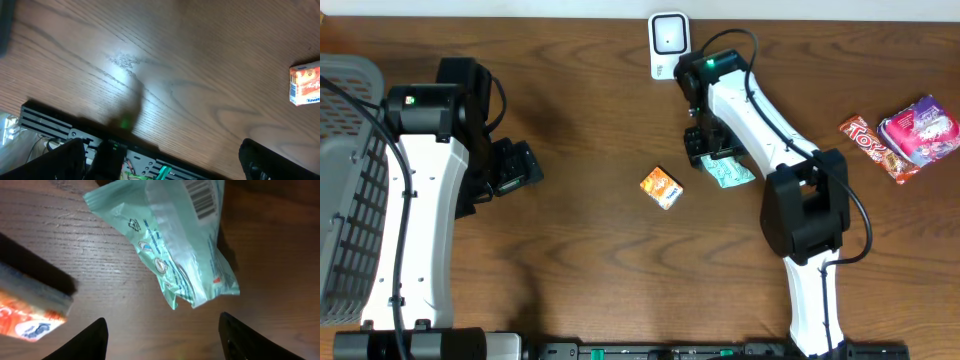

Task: Scan the item barcode

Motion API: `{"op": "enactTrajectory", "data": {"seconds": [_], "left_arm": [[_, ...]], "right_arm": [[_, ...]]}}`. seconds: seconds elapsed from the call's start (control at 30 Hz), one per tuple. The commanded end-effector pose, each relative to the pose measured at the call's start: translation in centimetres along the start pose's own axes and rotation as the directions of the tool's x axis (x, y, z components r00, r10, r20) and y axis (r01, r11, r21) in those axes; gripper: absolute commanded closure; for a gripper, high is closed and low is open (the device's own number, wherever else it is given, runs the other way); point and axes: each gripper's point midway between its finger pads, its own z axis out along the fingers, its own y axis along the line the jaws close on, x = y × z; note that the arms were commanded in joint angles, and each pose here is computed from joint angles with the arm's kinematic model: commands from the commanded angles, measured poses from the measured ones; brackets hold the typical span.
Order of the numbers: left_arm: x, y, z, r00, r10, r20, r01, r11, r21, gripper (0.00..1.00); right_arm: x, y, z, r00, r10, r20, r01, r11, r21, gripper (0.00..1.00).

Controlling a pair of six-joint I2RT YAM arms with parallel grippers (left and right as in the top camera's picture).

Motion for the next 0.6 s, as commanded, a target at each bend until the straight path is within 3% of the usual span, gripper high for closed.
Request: {"op": "enactTrajectory", "data": {"seconds": [0.0,0.13,0.27,0.5,0.57], "left_arm": [[-0.1,0.3,0.1,1.0,-0.007,0.0,0.007,1.0,-0.018,0.02],[-0.1,0.3,0.1,1.0,-0.007,0.0,0.007,1.0,-0.018,0.02],[-0.1,0.3,0.1,1.0,-0.007,0.0,0.007,1.0,-0.018,0.02],[-0.1,0.3,0.1,1.0,-0.007,0.0,0.007,1.0,-0.018,0.02],[-0.1,0.3,0.1,1.0,-0.007,0.0,0.007,1.0,-0.018,0.02]], "right_arm": [[0.3,-0.6,1.1,0.999,-0.043,0.004,0.043,0.996,0.075,0.34],[0.2,-1.7,3.7,0.999,-0.049,0.018,0.045,0.986,0.163,0.31],[0.3,-2.7,5.9,0.998,-0.055,0.02,0.049,0.977,0.205,0.35],[-0.4,-2.4,6.7,0.996,-0.074,0.051,0.062,0.978,0.197,0.74],[-0.4,-2.2,6.7,0.996,-0.077,0.05,0.067,0.981,0.185,0.91]]}}
